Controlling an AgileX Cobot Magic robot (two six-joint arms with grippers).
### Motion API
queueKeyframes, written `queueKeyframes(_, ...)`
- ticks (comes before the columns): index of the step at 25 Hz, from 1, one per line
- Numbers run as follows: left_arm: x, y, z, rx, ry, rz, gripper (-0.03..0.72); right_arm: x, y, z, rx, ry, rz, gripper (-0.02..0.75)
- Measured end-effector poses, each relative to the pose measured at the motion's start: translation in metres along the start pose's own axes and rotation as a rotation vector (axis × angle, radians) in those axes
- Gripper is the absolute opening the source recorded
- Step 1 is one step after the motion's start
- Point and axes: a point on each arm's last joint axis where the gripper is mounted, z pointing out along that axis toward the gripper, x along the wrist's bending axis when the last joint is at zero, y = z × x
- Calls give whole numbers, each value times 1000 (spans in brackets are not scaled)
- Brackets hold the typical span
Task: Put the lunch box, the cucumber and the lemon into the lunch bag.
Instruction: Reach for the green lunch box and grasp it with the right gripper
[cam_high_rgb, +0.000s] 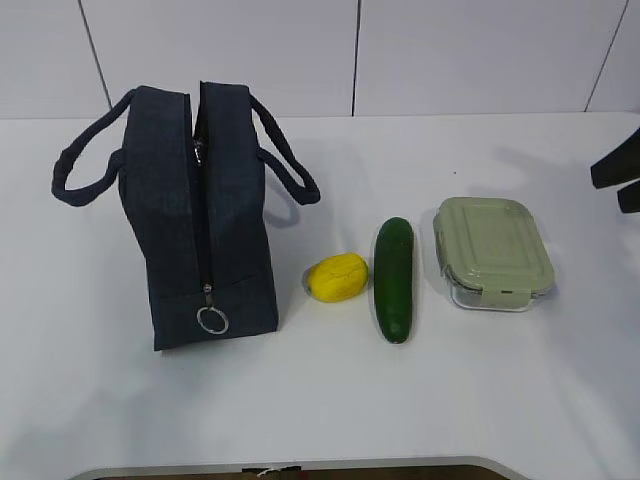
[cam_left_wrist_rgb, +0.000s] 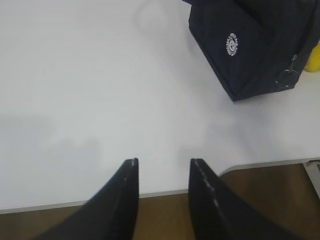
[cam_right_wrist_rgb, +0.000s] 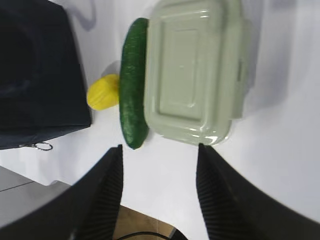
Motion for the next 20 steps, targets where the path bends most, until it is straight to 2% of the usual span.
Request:
queueKeyframes(5,0,0,0,0,0,0,241,-14,4,10,30,3,26,387)
queueKeyframes(20,0,0,0,0,-1,-1,241,-16,2,10,45,-19,33,387)
